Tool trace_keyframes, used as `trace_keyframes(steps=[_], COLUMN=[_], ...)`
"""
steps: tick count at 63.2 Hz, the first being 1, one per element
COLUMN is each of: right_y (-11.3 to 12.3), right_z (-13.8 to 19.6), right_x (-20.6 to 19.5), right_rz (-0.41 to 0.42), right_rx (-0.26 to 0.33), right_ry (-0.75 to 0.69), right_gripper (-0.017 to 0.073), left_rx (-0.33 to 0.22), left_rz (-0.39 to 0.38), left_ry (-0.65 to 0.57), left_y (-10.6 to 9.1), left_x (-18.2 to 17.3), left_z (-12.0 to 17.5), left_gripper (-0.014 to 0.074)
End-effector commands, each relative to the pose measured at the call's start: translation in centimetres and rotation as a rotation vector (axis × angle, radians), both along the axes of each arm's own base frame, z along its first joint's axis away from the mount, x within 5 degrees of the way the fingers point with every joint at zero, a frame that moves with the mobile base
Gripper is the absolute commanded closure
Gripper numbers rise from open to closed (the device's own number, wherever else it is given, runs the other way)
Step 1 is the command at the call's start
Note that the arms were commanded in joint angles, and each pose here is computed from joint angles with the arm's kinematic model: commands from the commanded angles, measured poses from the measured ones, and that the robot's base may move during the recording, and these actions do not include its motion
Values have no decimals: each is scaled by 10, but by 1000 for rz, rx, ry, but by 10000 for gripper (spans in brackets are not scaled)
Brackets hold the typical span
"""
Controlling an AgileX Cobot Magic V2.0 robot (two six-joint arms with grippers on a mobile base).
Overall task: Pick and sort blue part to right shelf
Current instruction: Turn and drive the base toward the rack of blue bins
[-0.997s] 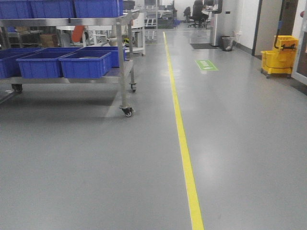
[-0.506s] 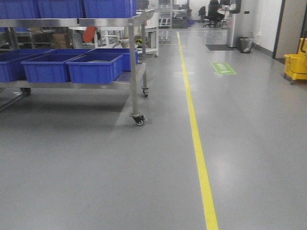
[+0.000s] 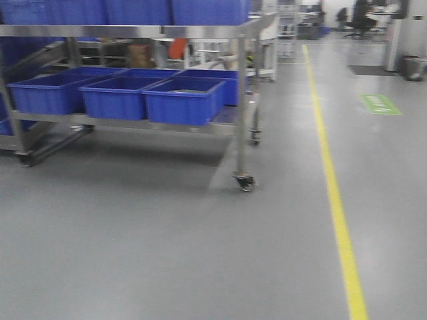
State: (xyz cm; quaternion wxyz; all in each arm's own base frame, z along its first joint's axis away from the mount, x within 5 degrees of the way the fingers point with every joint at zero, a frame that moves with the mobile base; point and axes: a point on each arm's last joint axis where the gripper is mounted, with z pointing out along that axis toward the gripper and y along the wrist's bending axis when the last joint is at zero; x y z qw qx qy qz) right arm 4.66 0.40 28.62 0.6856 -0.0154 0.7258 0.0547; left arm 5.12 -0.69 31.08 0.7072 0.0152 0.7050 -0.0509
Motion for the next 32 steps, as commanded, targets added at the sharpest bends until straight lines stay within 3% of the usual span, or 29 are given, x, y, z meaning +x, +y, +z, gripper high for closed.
trace_keyframes(steps=[1,32], right_y=[0,0], right_z=[17,17], right_x=[-1,-1], right_rz=[-4,-4], right_rx=[-4,-4], right_ry=[-112,-111], right_gripper=[112,112], left_rx=[-16,-16], left_rz=[14,14], left_ry=[-110,-108], left_y=[1,1], left_x=[-1,-1], left_z=[18,17], left_gripper=[313,313])
